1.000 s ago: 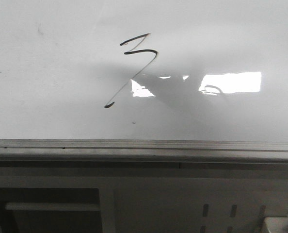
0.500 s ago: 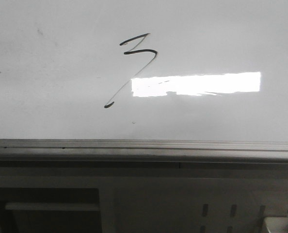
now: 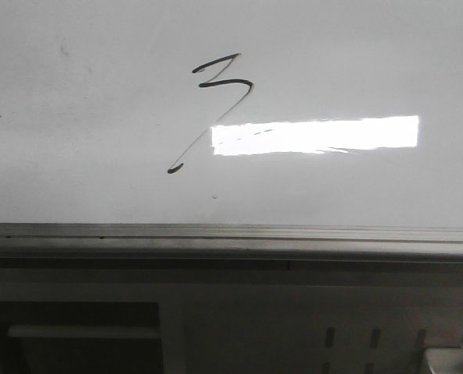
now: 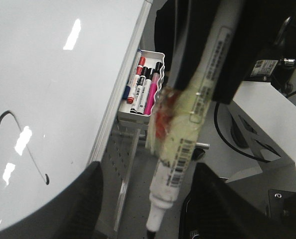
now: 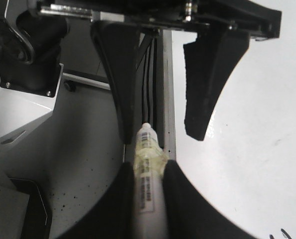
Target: Write number 3 on whiteboard
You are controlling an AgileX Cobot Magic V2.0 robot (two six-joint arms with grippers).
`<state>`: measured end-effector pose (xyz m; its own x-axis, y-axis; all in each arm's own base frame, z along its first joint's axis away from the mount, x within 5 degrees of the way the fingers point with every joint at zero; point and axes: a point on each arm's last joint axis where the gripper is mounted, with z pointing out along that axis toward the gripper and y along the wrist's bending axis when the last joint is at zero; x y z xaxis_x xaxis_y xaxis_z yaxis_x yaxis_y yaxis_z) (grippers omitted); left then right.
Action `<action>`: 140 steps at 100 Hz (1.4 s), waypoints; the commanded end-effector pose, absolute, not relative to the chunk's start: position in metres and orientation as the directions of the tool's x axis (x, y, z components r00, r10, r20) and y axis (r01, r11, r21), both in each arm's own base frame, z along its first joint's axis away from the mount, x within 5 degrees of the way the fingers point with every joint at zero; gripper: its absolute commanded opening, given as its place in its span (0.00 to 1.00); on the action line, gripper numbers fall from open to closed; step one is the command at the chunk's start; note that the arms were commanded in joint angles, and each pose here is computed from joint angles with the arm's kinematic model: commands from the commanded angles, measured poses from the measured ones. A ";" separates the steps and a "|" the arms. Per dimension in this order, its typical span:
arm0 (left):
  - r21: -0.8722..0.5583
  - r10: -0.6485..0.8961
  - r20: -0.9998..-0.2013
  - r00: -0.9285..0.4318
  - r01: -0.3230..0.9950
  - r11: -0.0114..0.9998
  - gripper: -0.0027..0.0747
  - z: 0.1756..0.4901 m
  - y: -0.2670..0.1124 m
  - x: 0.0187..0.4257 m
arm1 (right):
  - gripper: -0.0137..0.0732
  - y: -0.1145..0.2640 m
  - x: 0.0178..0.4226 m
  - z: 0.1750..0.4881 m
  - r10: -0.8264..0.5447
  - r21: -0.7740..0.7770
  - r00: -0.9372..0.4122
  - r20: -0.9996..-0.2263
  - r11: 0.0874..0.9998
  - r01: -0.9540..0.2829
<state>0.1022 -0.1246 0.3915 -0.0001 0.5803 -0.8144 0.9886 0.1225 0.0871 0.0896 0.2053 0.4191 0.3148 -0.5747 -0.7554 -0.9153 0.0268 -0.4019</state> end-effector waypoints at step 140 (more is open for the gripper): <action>-0.084 0.285 -0.920 -0.270 0.844 0.530 0.01 0.371 -0.145 0.145 | 0.71 0.153 0.105 0.478 -0.303 -0.385 0.273 -0.913 0.420 -0.822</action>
<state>0.1297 -0.1453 0.3660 -0.2145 0.4581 -0.8627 0.9281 0.3708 -0.0339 0.1112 0.1760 0.4470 0.2448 -0.4473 -0.8602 -0.8674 0.2954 -0.4005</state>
